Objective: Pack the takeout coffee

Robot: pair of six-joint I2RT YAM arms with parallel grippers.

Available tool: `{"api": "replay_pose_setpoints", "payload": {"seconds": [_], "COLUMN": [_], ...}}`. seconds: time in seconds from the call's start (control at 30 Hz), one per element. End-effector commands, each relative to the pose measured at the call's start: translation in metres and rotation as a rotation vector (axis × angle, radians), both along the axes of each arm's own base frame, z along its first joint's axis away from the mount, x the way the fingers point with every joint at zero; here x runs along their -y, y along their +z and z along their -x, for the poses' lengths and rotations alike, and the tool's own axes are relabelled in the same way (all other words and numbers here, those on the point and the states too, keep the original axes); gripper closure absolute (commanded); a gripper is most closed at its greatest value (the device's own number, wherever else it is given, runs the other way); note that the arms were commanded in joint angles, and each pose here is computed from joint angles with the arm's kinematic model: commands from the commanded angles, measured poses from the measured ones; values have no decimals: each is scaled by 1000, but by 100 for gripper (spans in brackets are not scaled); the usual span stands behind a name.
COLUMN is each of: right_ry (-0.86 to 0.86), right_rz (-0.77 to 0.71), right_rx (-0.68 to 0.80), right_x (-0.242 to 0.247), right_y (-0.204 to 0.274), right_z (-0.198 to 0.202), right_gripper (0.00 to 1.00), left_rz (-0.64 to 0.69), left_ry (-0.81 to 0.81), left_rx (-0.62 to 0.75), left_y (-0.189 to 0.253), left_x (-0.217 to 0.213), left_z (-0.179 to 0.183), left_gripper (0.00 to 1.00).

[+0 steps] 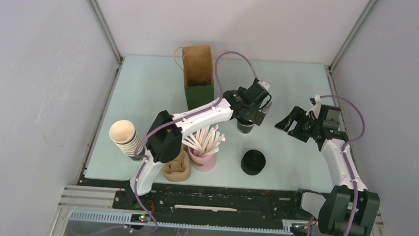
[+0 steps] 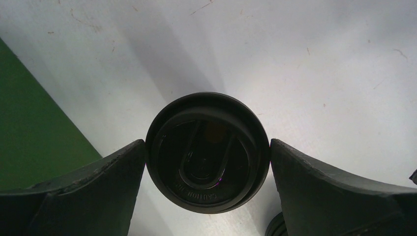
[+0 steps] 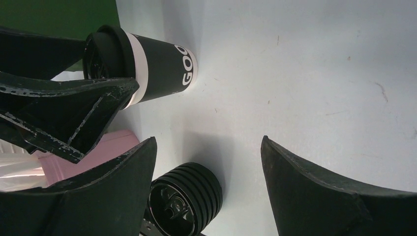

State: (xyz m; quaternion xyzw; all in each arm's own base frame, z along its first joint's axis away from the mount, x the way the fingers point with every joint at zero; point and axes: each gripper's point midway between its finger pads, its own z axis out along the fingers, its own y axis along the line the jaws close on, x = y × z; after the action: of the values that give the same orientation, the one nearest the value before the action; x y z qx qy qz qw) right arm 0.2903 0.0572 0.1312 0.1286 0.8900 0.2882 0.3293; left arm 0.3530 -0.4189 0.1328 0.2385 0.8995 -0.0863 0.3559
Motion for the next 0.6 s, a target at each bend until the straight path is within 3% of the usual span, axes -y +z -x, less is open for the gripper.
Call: {"api": "replay_pose_setpoints", "payload": {"seconds": [0.0, 0.57], "right_ry": [9, 15], "right_rz": [-6, -12], "right_rx": [44, 59], "right_x": [0, -2], "right_y": [7, 9], "right_z": [-4, -4], "right_gripper": [14, 14], "left_rz": [56, 56], "left_ry": [2, -9], "left_rx": [4, -25], "left_y": [18, 14], "left_x": [7, 7], "left_z": [-7, -1], "left_gripper": [0, 0]}}
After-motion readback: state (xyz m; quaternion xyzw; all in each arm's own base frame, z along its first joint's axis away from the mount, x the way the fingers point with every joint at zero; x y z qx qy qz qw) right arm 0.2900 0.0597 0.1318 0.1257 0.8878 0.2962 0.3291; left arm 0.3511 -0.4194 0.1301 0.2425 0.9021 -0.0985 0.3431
